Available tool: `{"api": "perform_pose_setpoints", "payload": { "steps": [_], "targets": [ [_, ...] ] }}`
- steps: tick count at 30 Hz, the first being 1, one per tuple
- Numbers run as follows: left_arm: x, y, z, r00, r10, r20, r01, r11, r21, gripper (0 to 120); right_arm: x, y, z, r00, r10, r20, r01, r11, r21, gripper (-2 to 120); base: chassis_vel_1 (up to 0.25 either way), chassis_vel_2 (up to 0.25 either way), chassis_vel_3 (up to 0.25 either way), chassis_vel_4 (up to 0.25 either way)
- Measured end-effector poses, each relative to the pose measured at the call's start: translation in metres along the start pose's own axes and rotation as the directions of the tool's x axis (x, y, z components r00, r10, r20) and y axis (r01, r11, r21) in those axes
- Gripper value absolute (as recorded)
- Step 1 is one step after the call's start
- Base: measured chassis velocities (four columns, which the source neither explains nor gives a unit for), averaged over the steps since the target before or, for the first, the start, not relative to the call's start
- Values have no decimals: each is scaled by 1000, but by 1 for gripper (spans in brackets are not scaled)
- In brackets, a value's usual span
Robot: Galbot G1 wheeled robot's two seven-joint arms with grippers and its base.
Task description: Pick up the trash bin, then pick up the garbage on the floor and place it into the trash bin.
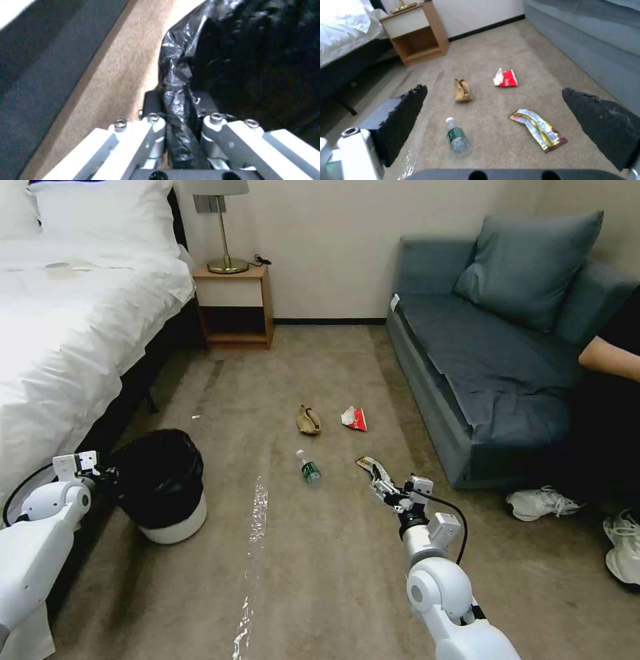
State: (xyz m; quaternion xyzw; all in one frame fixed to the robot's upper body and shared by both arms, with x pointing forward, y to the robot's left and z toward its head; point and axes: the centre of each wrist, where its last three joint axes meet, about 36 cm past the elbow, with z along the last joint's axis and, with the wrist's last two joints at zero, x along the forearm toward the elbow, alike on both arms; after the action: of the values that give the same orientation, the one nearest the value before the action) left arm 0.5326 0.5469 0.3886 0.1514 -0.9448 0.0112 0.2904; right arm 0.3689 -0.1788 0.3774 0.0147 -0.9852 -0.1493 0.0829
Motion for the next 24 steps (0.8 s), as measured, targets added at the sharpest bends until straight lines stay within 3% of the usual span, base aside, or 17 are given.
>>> {"api": "perform_pose_setpoints", "payload": {
  "steps": [9, 14, 22, 24],
  "targets": [
    [1, -6, -1, 999, 28, 37, -27, 999, -17, 8, 8, -4, 3, 1000, 11, -7, -11, 1000, -1, 100, 0, 0, 0, 0],
    [5, -14, -8, 995, 60, 79, -57, 997, -44, 7, 9, -8, 2, 1000, 20, -4, -20, 1000, 4, 100, 0, 0, 0, 0],
    [23, -25, -36, 985, 95, 145, -78, 989, -122, 5, 13, -13, -5, 1000, 17, -12, -17, 1000, -2, 100, 0, 0, 0, 0],
    [33, -29, -51, 978, 106, 180, -84, 988, -128, 5, 12, -17, -8, 1000, 16, -16, -16, 1000, -3, 100, 0, 0, 0, 0]
  ]
}}
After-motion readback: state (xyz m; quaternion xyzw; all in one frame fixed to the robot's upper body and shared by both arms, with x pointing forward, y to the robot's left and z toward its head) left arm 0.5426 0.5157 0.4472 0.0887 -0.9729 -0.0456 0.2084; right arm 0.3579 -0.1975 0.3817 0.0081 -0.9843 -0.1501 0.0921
